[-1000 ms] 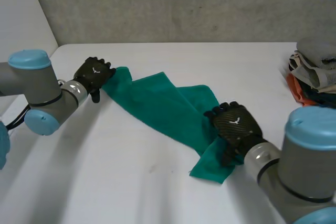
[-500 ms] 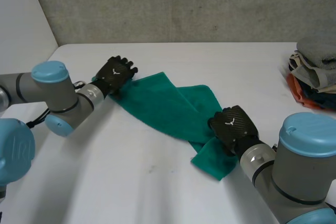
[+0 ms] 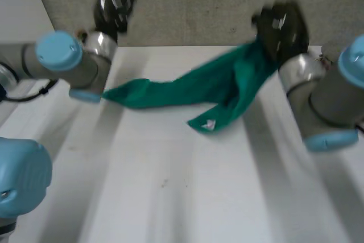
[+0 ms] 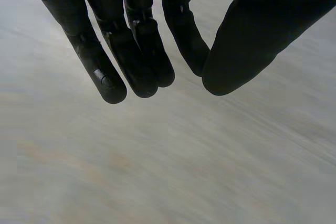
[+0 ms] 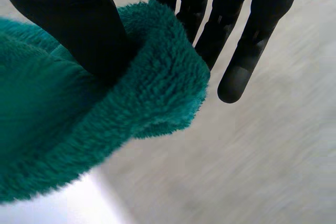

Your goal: Fold the laundry.

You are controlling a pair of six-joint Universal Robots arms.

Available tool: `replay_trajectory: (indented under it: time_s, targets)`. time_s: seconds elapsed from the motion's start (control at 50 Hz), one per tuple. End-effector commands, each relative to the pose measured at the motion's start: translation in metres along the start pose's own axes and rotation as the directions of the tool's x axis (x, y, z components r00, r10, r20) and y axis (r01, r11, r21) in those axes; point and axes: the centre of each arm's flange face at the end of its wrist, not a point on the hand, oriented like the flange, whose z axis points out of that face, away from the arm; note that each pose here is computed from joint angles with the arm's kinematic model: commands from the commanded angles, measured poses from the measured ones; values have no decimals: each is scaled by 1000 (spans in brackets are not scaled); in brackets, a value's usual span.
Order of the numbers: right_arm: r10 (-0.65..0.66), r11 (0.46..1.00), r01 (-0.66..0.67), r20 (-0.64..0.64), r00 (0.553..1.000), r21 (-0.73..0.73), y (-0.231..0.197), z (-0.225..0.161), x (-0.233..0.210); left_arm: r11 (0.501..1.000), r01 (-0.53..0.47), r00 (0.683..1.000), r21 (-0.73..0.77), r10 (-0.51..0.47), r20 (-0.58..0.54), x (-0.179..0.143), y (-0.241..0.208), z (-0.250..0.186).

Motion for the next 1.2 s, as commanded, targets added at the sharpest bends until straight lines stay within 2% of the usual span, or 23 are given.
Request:
replay_trajectory:
  time_s: [0.02,0.1,0.18,0.22,0.28,0.36,0.44,0.58,0.6,0.68,0.7,0.74,0.82,0.86,0.9,0.92,0.94,0.98,1.04,1.08,1.1,1.16,1.2]
  targets:
    - [44,951,-19,-72,996,309,-53,29,22,984,123,982,127,-139,126,-47,-86,16]
    - [88,949,-82,-6,996,305,-47,27,19,987,147,985,63,-152,82,-42,-101,-5]
    - [112,977,-123,74,991,175,-26,12,6,980,172,985,-97,-174,-7,-24,-92,-42]
    - [119,986,-134,148,982,95,-15,0,-7,956,189,976,-223,-207,-61,-8,-79,-69]
    - [114,989,-134,237,965,69,-13,-10,-18,931,197,962,-307,-244,-122,13,-77,-90]
    - [108,977,-152,273,956,147,-49,-19,-10,888,222,929,-402,-317,-189,48,-70,-113]
    - [117,957,-189,303,946,219,-90,-36,-5,832,274,892,-481,-407,-195,73,-52,-127]
    - [221,913,-317,344,913,257,-141,-66,9,712,378,746,-591,-613,-260,121,-51,-148]
    - [234,910,-330,348,908,251,-143,-68,11,684,387,708,-619,-650,-275,131,-49,-154]
    - [281,901,-375,365,888,218,-151,-77,17,633,393,634,-667,-712,-301,151,-53,-167]
    - [284,903,-375,363,887,209,-150,-78,18,628,392,629,-673,-716,-302,152,-53,-168]
    - [303,914,-377,362,881,151,-141,-79,16,623,392,631,-677,-717,-295,152,-52,-168]
    - [340,930,-368,360,869,10,-121,-84,14,630,389,667,-672,-696,-267,145,-50,-165]
    - [351,934,-350,337,874,-66,-100,-80,16,631,387,706,-673,-672,-224,135,-42,-160]
    - [360,928,-308,297,885,-208,-55,-70,18,637,392,735,-664,-651,-191,121,-36,-152]
    - [357,925,-292,289,888,-242,-45,-69,18,650,398,767,-648,-623,-154,102,-31,-142]
    - [345,917,-259,277,897,-304,-23,-67,19,658,397,779,-640,-610,-143,95,-30,-138]
    - [327,916,-230,277,903,-330,-10,-64,19,691,402,811,-601,-573,-116,74,-28,-123]
    - [262,936,-182,247,933,-302,-4,-47,22,733,410,836,-542,-540,-97,56,-30,-106]
    - [229,945,-168,201,952,-281,0,-35,27,786,429,853,-445,-515,-86,43,-41,-84]
    - [195,957,-157,142,971,-242,1,-20,34,802,435,857,-409,-508,-84,39,-47,-78]
    - [160,977,-150,55,986,-152,-5,1,43,852,461,866,-247,-492,-82,22,-82,-53]
    - [152,988,-152,8,988,-8,-25,16,46,868,470,872,-161,-485,-70,11,-103,-43]
